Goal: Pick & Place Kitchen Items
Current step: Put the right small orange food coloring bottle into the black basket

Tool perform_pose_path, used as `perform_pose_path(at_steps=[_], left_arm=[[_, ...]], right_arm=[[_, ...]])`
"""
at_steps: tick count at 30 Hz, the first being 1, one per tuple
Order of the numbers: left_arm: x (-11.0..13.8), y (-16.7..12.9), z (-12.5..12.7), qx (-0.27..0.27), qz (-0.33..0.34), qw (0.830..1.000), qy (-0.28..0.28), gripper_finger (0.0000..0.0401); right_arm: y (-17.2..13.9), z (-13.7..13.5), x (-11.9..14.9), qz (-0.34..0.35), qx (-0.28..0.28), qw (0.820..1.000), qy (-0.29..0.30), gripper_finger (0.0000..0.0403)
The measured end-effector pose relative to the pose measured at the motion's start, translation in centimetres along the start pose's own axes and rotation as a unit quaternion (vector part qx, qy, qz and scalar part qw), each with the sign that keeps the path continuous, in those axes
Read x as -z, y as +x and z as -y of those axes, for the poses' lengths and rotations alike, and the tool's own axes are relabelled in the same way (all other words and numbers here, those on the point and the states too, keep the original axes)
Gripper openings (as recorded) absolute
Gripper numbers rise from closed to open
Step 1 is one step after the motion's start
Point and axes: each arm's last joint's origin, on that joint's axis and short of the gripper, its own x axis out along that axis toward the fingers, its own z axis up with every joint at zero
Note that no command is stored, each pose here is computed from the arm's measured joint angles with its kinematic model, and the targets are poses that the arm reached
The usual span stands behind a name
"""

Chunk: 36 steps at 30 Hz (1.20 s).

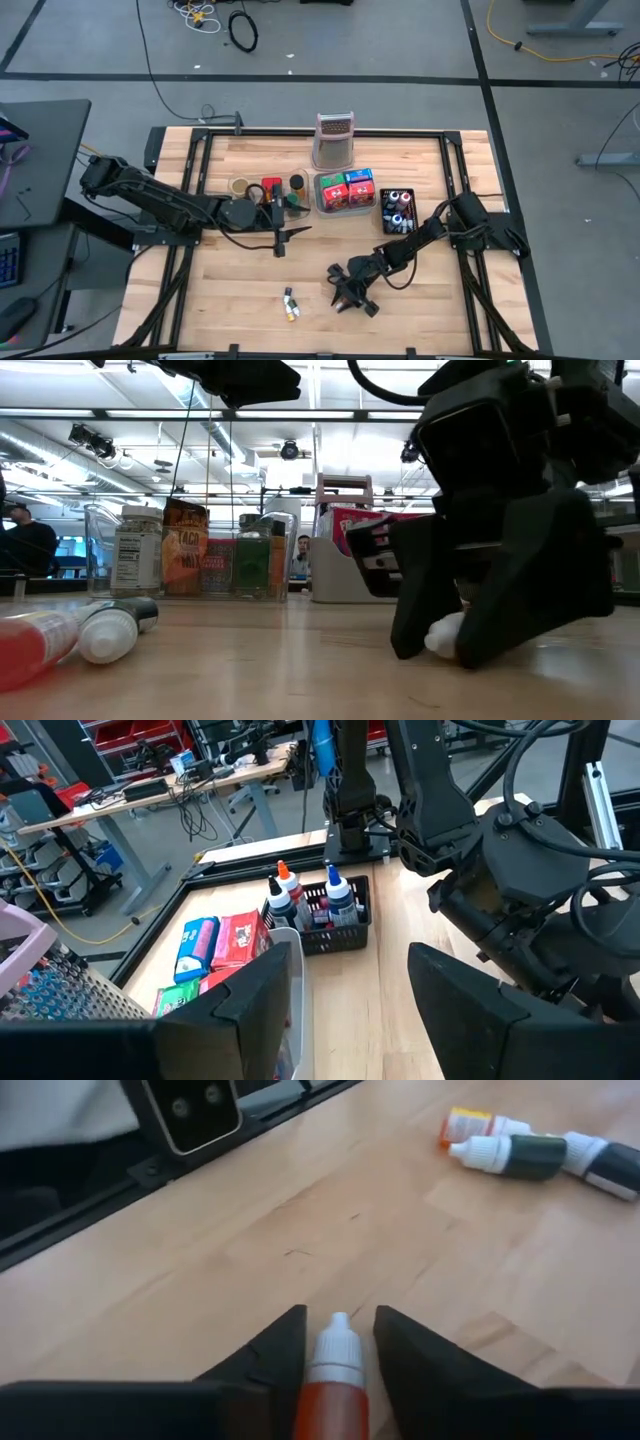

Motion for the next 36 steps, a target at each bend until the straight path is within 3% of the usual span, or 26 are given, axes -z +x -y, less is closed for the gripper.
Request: perform_pose_path(at_steps=[8, 12, 17, 21, 25, 29, 36], left_arm=[[0.0, 0.0, 0.0, 0.0, 0.0, 1.0, 0.0, 0.021], [0.0, 0.0, 0.0, 0.0, 0.0, 1.0, 0.0, 0.021], [0.0, 0.0, 0.0, 0.0, 0.0, 1.0, 0.0, 0.021], [0.0, 0.0, 0.0, 0.0, 0.0, 1.0, 0.0, 0.021], [0.0, 0.0, 0.0, 0.0, 0.001, 1.0, 0.0, 0.021], [0.0, 0.0, 0.0, 0.0, 0.0, 1.0, 0.0, 0.021], [0.0, 0.0, 0.0, 0.0, 0.001, 1.0, 0.0, 0.021]], right_arm=[[0.0, 0.1, 0.1, -0.006, 0.01, 0.996, 0.087, 0.0071], [-0.5, 0.0, -0.3, -0.015, 0.018, 0.994, 0.106, 0.0072], [-2.6, -0.1, -1.6, -0.068, 0.071, 0.989, 0.11, 0.0094], [-5.9, -0.4, -3.9, -0.095, 0.137, 0.979, 0.119, 0.0077], [-9.6, -1.2, -6.0, -0.114, 0.218, 0.959, 0.141, 0.0065], [-13.0, -2.6, -8.0, -0.1, 0.314, 0.934, 0.14, 0.0081], [-17.7, -6.1, -9.4, -0.07, 0.428, 0.886, 0.165, 0.0081]])
